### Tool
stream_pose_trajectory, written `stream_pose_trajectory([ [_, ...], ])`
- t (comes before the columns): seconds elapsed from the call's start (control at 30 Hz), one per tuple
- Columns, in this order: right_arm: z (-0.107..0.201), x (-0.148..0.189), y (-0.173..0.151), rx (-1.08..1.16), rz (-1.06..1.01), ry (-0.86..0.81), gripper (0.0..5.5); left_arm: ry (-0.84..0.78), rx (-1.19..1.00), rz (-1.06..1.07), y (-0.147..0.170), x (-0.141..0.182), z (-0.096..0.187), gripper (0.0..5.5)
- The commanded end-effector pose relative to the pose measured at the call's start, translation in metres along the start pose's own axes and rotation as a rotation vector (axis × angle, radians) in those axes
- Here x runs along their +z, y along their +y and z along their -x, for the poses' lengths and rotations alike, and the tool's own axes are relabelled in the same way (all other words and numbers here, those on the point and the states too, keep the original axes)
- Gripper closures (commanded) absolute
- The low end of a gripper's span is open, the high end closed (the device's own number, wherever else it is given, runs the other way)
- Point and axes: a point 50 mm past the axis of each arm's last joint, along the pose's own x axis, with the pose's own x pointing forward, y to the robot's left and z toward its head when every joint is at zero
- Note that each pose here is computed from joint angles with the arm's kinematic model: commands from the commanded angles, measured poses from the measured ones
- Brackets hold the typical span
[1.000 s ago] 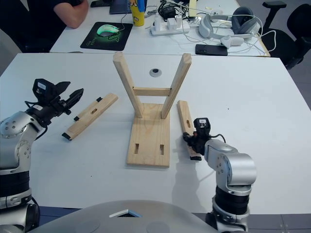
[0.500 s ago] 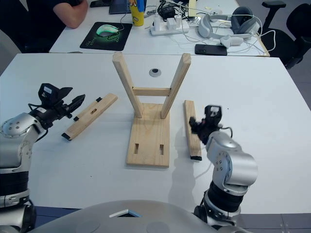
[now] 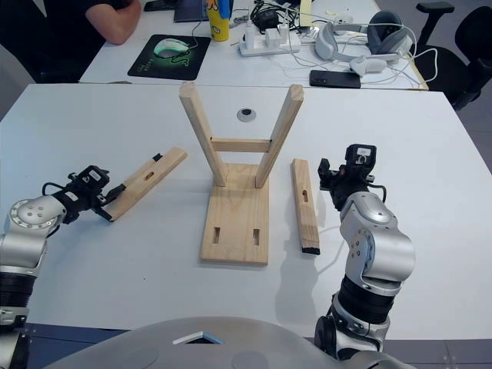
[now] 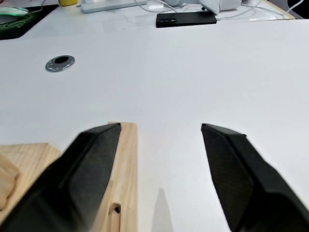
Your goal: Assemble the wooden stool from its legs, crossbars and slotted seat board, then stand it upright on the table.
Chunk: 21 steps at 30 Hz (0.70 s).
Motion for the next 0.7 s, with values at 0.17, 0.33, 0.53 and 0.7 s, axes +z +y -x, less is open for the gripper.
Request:
stream_pose_trajectory([
  [0.17, -0.006, 0.003, -0.004, 0.015, 0.050, -0.004, 2.41, -0.086, -0.162, -0.022, -0.024, 0.025, 0.006, 2.90],
  [0.33, -0.003, -0.002, 0.000, 0.023, 0.051, -0.005, 2.41, -0.103, -0.038, 0.000, -0.004, 0.036, 0.005, 2.90],
  [0.53, -0.002, -0.006, 0.003, 0.033, 0.053, -0.003, 2.41, -0.066, 0.080, 0.052, 0.016, 0.024, 0.005, 2.90],
  [0.7, -0.005, -0.005, 0.002, 0.037, 0.062, -0.006, 2.41, -0.056, -0.046, 0.187, -0.002, 0.012, -0.005, 2.90],
])
